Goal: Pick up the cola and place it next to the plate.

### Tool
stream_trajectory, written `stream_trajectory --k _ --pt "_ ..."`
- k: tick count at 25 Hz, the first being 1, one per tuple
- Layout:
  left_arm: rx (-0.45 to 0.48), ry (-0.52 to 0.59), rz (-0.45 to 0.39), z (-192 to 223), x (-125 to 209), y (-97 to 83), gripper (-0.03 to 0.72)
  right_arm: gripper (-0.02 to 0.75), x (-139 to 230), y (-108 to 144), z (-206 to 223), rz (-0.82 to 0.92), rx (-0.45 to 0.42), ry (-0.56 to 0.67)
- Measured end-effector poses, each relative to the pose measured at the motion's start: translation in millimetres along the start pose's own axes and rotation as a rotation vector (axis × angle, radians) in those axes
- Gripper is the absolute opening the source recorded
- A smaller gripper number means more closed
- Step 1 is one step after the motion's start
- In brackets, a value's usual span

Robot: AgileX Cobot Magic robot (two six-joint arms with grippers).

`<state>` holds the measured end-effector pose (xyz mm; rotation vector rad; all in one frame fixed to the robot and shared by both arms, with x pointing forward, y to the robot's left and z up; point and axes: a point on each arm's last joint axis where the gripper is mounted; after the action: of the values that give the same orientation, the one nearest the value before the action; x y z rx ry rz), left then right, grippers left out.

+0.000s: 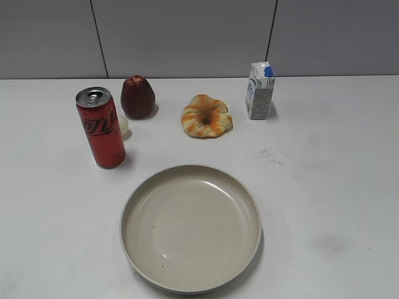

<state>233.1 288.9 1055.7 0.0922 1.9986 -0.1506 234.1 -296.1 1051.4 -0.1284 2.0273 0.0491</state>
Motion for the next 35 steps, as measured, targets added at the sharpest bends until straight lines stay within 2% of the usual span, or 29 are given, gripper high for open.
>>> stream_trajectory --k 17,19,22,26,32,35 --pt "0.000 0.000 0.000 0 0 0.0 0.236 0.563 0 1 0 0.007 -0.011 -0.004" --pt "0.000 0.000 0.000 0 0 0.0 0.236 0.563 -7 3 -3 0.020 -0.032 -0.048" --pt "0.000 0.000 0.000 0 0 0.0 0.236 0.563 -26 2 0 0.031 -0.029 -0.189" --pt "0.000 0.000 0.000 0 0 0.0 0.236 0.563 -46 -1 28 0.056 -0.017 -0.332" --pt "0.000 0.000 0.000 0 0 0.0 0.236 0.563 -60 -6 98 0.172 -0.012 -0.283" --pt "0.000 0.000 0.000 0 0 0.0 0.236 0.563 -70 -7 137 0.197 -0.006 -0.165"
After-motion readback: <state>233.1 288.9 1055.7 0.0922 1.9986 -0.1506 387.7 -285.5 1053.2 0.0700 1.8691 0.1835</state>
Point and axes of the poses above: a point on each arm's last joint axis where the gripper is mounted, z pointing out along that axis toward the gripper, y along the wrist's bending axis when the last joint is at zero, x = y × z, and after that the axes turned 2 degrees about -z, right-handed
